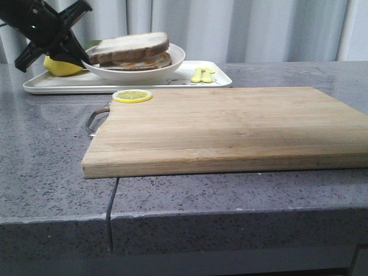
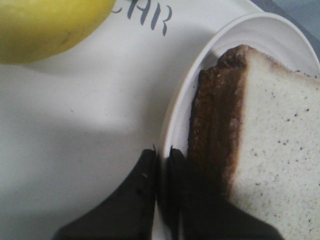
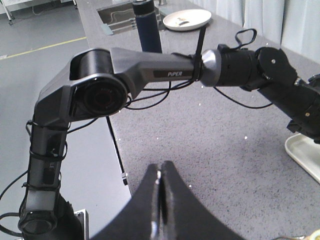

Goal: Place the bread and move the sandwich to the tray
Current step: 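Set the plate down on the tray and open the left gripper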

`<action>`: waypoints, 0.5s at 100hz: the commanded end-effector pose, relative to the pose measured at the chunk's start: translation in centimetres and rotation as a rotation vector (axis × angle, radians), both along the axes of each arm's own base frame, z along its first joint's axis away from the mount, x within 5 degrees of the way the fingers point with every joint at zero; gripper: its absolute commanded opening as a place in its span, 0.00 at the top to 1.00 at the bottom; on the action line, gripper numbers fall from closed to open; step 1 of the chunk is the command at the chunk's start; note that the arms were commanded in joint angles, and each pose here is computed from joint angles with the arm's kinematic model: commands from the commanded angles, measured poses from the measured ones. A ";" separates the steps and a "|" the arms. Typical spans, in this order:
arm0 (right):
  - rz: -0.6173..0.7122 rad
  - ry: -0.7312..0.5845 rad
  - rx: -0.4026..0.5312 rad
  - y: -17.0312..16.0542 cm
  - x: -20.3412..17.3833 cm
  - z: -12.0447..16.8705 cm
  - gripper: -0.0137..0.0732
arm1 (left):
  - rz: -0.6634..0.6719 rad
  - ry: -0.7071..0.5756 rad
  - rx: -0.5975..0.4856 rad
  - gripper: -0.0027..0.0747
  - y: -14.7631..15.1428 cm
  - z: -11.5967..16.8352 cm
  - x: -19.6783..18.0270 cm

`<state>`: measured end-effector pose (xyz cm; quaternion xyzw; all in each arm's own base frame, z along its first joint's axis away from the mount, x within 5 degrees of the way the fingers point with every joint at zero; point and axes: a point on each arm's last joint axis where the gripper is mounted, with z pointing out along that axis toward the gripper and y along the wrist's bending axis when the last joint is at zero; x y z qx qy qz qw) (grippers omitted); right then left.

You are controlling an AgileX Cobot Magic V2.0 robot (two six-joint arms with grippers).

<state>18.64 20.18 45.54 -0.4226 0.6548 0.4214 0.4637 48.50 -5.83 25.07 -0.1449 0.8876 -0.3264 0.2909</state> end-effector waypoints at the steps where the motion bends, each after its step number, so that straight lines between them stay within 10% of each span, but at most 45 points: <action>1: -0.017 -0.018 0.071 -0.8 -0.9 1.6 0.91 | 0.054 -0.122 -0.080 0.99 -0.2 4.7 -0.2; 50: 0.004 -0.017 0.070 -1.0 -1.4 1.8 0.91 | 0.078 -0.141 -0.019 0.86 0.7 4.2 0.1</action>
